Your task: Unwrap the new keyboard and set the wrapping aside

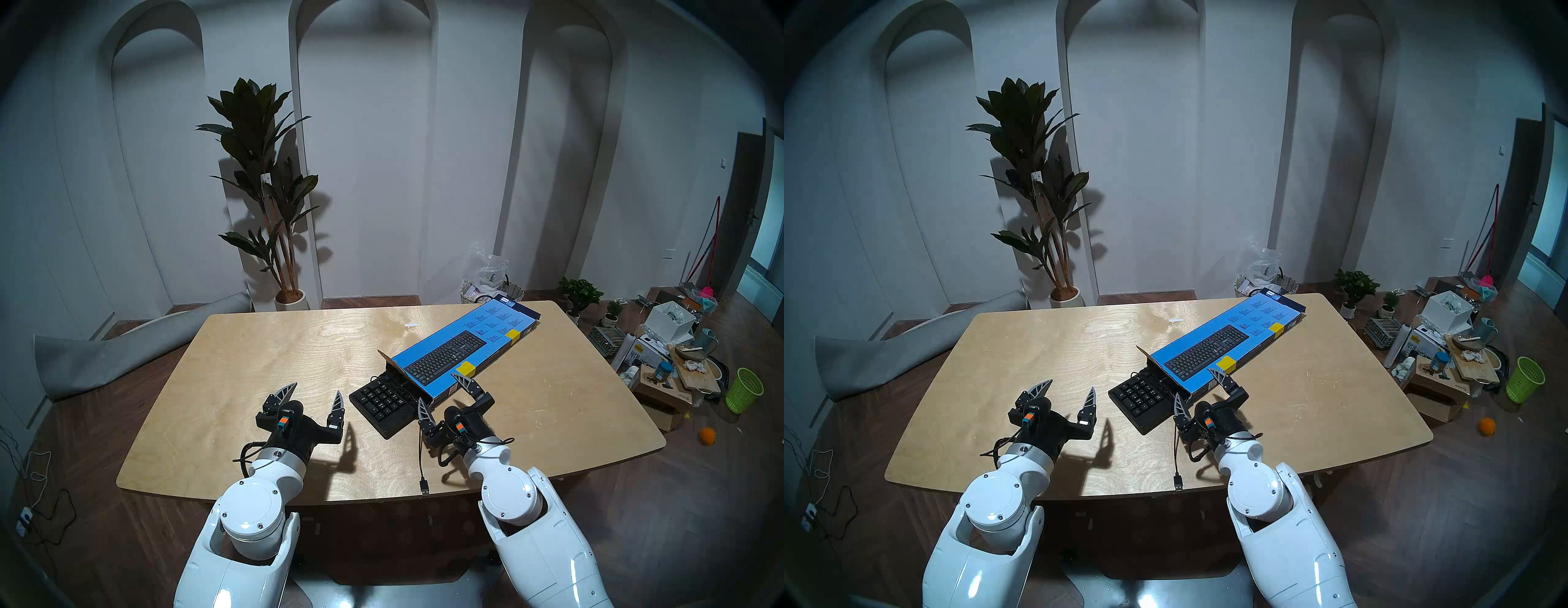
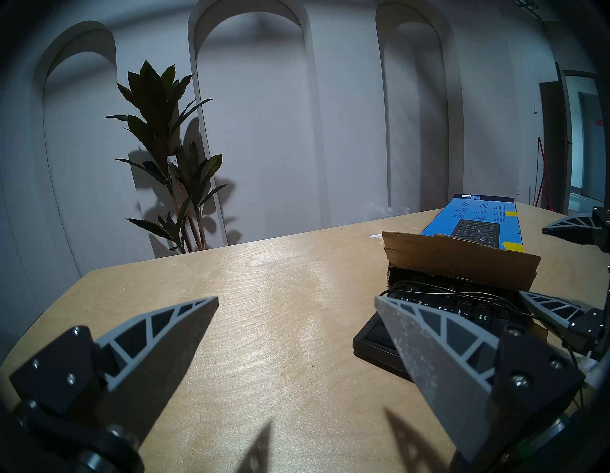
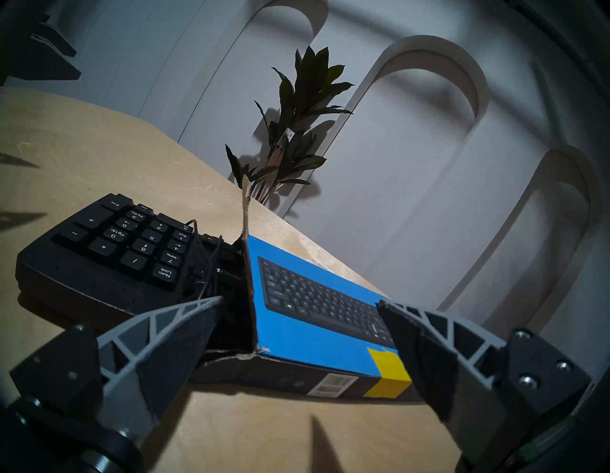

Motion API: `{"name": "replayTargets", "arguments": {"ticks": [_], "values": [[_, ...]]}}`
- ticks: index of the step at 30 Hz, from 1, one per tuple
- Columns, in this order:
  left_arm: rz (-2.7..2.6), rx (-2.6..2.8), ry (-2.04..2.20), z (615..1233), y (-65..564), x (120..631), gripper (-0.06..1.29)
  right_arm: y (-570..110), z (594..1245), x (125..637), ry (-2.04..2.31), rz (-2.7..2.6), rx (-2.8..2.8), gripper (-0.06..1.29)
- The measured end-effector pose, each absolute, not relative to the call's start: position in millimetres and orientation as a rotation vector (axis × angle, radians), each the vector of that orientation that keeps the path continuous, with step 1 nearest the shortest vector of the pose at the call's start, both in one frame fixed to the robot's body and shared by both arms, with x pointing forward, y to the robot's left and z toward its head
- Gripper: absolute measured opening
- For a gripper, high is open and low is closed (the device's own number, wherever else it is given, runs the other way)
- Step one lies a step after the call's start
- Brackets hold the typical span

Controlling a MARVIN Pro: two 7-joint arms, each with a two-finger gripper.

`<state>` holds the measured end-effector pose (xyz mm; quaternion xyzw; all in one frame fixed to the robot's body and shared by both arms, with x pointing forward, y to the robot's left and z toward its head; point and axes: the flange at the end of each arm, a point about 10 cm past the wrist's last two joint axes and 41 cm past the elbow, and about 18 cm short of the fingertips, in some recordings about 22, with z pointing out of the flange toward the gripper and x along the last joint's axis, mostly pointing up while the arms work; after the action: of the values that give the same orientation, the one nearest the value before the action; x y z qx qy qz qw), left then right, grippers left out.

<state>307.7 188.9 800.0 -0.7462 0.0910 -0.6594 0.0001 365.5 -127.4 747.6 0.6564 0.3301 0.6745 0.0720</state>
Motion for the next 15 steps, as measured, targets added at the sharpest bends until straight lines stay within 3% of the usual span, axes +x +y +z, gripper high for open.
{"name": "replayTargets", "arguments": {"ticks": [15], "values": [[-2.071, -2.344, 0.286, 800.0, 188.8, 307.6, 1.23, -110.6, 742.0, 406.4, 1.005, 2.078, 1.921, 1.25]]}}
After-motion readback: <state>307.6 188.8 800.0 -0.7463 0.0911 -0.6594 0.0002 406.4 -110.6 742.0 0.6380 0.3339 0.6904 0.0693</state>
